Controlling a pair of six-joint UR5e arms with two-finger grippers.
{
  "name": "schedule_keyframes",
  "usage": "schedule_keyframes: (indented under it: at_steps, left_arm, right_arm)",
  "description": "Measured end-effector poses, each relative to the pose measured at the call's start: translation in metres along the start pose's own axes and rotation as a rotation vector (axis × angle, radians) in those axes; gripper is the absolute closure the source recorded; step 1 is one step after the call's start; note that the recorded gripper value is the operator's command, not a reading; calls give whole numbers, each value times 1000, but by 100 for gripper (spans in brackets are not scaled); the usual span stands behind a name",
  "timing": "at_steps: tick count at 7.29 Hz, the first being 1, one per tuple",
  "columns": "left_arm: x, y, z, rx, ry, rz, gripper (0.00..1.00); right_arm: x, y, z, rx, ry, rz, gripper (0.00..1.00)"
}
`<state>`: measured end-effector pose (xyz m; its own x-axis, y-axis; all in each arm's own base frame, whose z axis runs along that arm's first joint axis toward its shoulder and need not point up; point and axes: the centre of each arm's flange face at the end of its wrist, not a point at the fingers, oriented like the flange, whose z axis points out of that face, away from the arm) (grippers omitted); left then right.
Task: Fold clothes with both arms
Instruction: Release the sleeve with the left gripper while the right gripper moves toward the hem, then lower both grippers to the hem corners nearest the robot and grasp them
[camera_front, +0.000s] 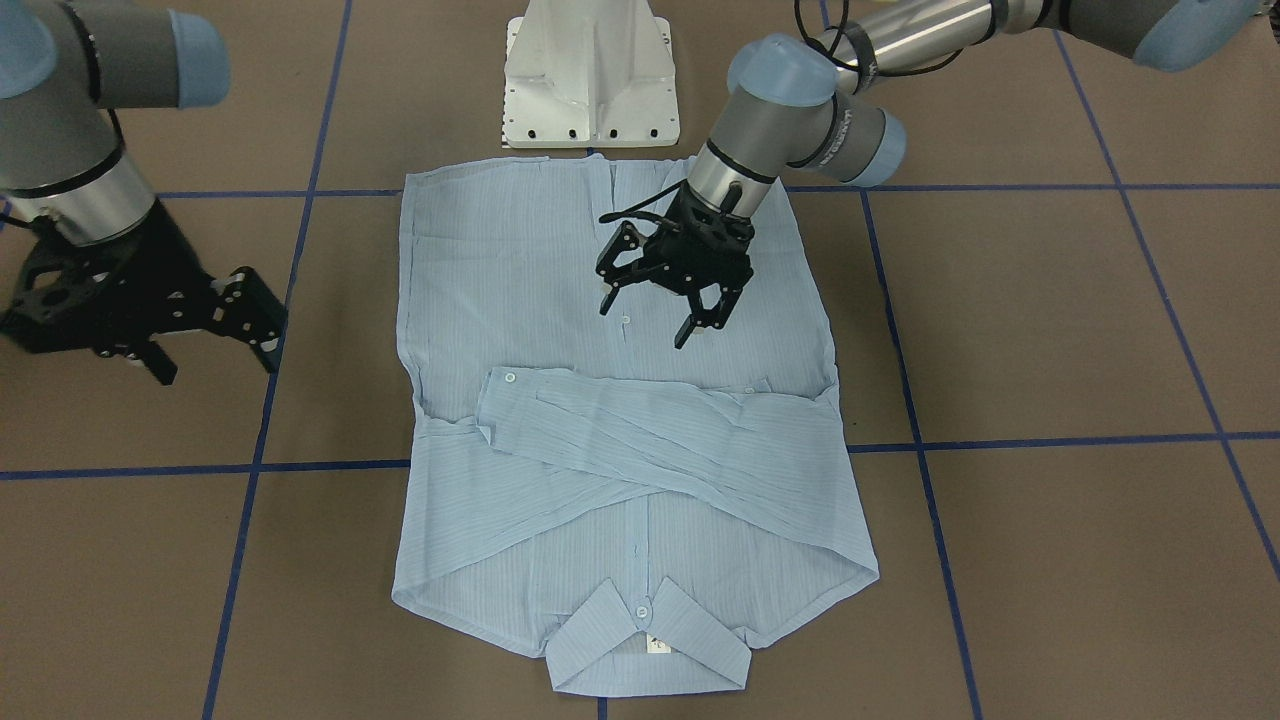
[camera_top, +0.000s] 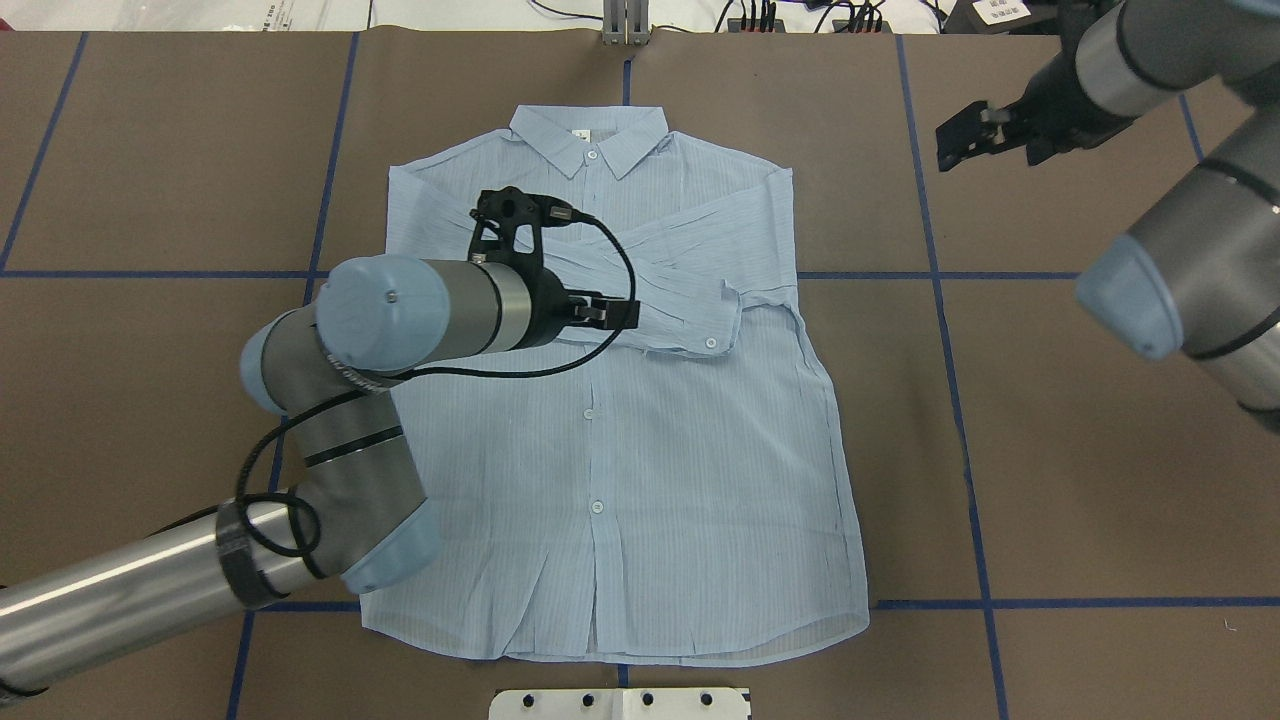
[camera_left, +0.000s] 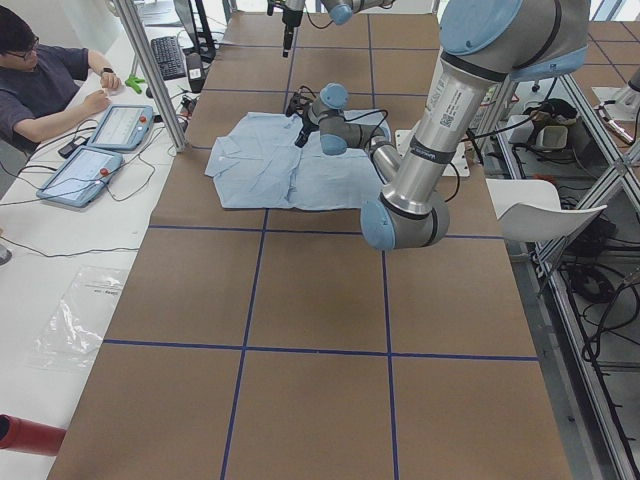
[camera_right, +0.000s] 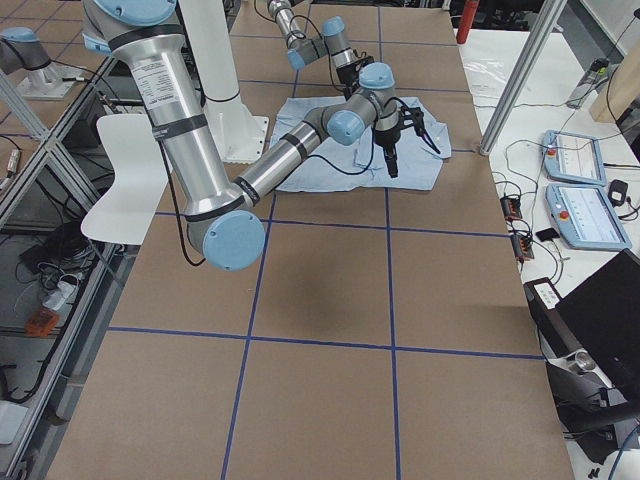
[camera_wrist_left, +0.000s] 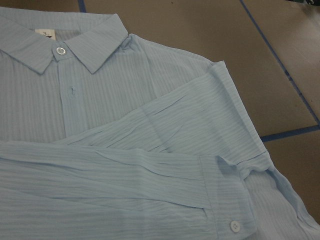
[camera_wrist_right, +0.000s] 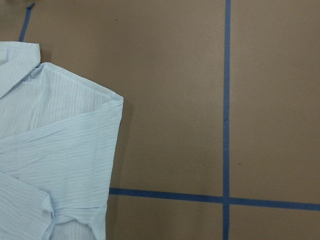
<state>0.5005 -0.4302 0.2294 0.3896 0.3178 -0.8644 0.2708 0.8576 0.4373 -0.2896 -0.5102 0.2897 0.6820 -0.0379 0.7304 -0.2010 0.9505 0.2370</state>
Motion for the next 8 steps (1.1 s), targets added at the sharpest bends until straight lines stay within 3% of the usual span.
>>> schedule_keyframes:
  at_steps: [2,4,6,8]
  left_arm:
    - [-58,38,-42,-47,-43,-13,0]
    - [-99,93,-76,-119,-92,-80,0]
    - [-106,156,-85,-194,-138,-174,1]
    - [-99,200,-82,-240,-196,-223,1]
  right_arm:
    - [-61,89,17,28,2,88,0]
    - [-86,175,13,32,-17,143,0]
    - [-91,217,9,36,-28,171,0]
    - [-90,227,11,35,-24,176,0]
